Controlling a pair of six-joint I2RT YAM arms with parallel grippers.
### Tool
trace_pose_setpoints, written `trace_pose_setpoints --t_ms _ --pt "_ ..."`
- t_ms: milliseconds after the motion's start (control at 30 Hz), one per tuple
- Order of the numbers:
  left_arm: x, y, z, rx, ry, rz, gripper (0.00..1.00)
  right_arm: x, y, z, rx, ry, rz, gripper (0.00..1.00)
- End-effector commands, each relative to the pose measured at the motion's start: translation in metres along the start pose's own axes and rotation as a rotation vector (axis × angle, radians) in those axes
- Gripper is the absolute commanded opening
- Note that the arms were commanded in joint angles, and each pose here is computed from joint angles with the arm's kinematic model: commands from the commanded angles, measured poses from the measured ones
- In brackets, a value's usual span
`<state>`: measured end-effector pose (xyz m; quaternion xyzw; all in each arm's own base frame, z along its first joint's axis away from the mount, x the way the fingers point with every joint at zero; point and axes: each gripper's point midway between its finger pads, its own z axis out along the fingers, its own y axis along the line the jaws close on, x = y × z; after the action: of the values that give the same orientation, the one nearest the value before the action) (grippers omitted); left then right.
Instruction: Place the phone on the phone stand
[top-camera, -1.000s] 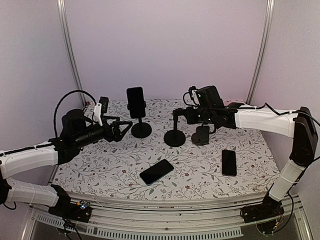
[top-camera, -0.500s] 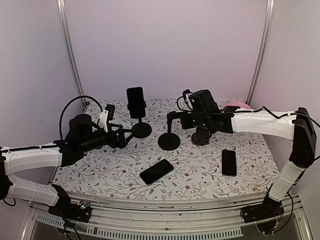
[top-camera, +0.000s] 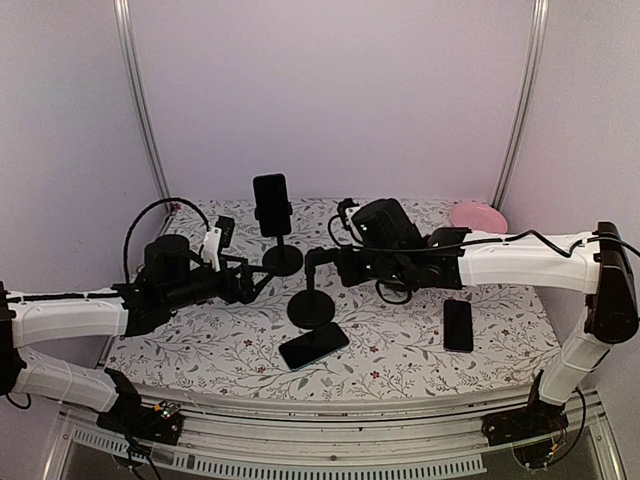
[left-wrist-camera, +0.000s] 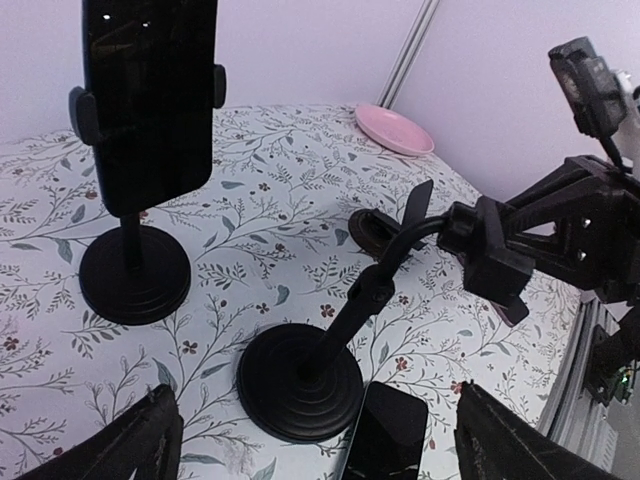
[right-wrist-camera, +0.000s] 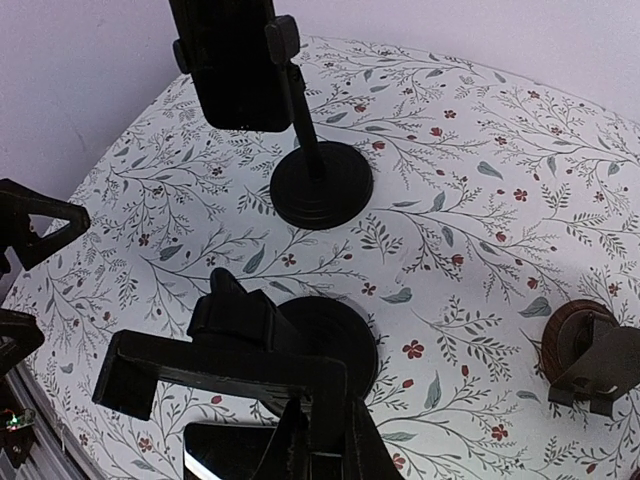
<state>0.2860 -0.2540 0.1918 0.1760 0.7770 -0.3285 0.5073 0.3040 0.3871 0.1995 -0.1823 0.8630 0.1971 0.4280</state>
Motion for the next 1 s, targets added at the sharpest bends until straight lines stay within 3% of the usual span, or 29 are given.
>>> trace_pose_setpoints --t_ms 0,267,500,967 --pt "0.007 0.0 -0.005 -0.011 -0.001 -0.011 0.95 -0.011 0.025 -0.007 -0.055 -0.046 0.045 0.02" --pt "0.023 0.002 -0.013 -0.019 0.025 -0.028 0.95 -0.007 0.045 -0.006 -0.083 -0.022 0.038 0.03" --pt "0.034 0.001 -0.013 -0.015 0.041 -0.039 0.95 -0.004 0.045 -0.003 -0.076 -0.016 0.024 0.53" --pt "0.079 0.003 -0.007 -0.064 0.142 -0.161 0.92 -0.005 0.023 -0.048 -0.104 -0.092 0.089 0.82"
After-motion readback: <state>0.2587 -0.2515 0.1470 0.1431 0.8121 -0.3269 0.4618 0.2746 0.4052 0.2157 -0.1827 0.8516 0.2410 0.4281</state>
